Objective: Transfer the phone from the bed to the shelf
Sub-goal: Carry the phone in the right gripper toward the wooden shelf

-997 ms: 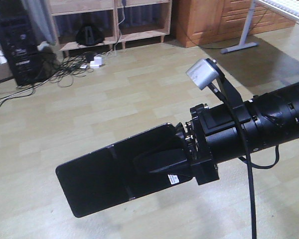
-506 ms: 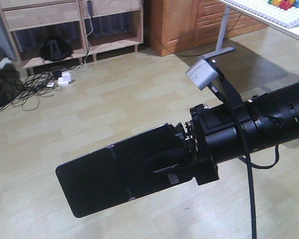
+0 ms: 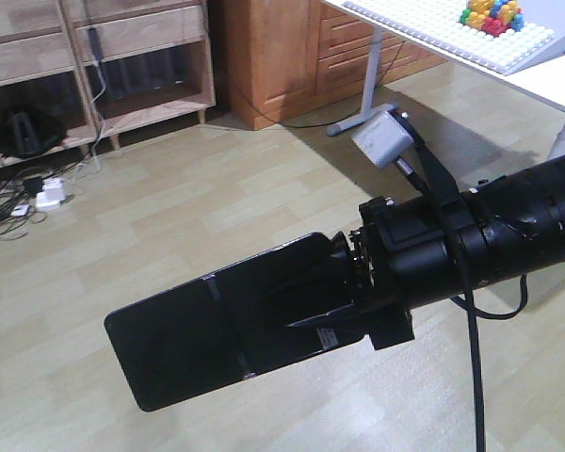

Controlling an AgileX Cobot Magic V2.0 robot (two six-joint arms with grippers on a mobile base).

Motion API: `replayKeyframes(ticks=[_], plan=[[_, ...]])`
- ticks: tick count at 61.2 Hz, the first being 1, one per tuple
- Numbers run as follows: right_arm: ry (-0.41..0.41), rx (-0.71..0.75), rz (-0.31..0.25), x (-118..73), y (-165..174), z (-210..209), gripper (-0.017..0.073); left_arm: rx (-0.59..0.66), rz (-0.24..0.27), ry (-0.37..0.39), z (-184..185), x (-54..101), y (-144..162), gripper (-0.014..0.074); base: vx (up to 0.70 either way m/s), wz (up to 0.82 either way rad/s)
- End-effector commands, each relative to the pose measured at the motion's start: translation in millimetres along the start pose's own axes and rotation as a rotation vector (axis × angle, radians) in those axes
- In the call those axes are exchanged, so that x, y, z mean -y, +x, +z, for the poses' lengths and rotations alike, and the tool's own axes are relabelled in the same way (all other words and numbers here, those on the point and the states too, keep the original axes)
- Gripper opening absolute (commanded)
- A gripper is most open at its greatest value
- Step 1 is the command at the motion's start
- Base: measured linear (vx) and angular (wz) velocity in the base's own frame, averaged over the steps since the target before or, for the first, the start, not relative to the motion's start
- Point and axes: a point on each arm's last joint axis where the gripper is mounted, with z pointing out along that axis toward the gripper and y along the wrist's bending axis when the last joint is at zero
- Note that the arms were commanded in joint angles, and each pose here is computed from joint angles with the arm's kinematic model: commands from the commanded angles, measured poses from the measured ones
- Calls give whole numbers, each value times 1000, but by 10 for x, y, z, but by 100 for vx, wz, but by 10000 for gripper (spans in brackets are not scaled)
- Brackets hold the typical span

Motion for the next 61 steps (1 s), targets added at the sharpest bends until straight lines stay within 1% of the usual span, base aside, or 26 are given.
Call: replayKeyframes(ticks=[1,29,61], plan=[[-105,55,-27,-221,-100,-81,-1,104,-8,-3,-27,-10,-153,1,47,-23],[-105,55,-27,-221,-100,-81,-1,104,-8,-3,-27,-10,-153,1,48,-17],[-105,55,-27,-221,-100,-81,-1,104,-8,-3,-27,-10,-153,1,50,-5]])
